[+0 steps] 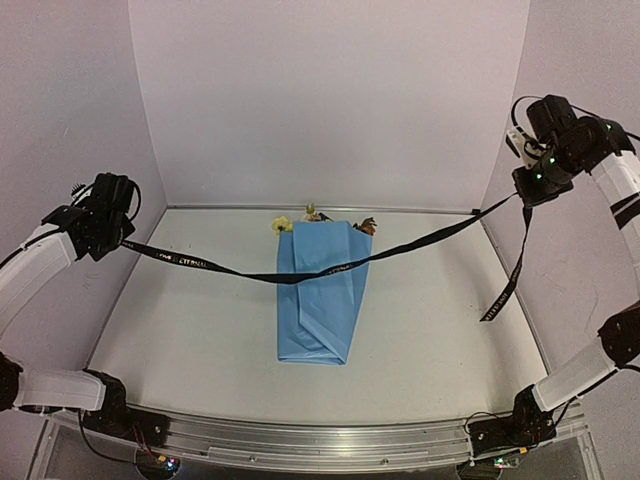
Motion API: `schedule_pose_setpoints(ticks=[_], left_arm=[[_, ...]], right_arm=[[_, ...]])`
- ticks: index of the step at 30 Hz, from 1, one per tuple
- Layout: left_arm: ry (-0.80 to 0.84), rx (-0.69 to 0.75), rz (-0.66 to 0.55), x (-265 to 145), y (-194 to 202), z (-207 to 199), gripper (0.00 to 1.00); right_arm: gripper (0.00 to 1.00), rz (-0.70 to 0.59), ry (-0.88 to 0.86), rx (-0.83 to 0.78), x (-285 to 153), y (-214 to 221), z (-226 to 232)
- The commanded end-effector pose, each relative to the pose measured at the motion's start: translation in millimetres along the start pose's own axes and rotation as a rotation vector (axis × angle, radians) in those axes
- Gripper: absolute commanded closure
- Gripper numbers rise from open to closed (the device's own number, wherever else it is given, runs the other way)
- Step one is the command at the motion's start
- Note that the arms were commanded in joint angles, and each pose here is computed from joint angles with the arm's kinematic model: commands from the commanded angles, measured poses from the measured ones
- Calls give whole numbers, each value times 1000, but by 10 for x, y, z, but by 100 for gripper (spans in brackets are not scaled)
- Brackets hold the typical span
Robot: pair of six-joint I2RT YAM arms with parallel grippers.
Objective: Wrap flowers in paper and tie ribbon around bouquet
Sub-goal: Straighten the ribbon at the center of the board.
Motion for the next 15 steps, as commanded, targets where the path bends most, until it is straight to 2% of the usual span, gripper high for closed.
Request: schedule_pose_setpoints(ticks=[1, 5, 9, 12, 15], left_arm=[[-49, 8, -29, 0, -9, 148, 100], [-117, 12, -20, 133, 69, 321, 100], [-206, -15, 3, 296, 151, 590, 100], [-262, -42, 25, 441, 217, 814, 100], [-285, -62, 51, 553, 288, 922, 100]], right_arm=[[100, 344, -234, -127, 122, 707, 485], [100, 468, -422, -65, 422, 917, 1054], [100, 589, -479, -4, 740, 1222, 1528], [89, 654, -492, 44, 875, 1396, 1683], [78, 651, -538, 116, 929, 1446, 1818]])
Point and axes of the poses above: each gripper's point midway between its finger pads, its own x axis out along the fingers, its own z axis along the line the jaws close on, y = z × x, the point moved 4 cm from there along -x, back along the fingers, and after that the axes turned 11 degrees about -x, right-handed, at the moved point
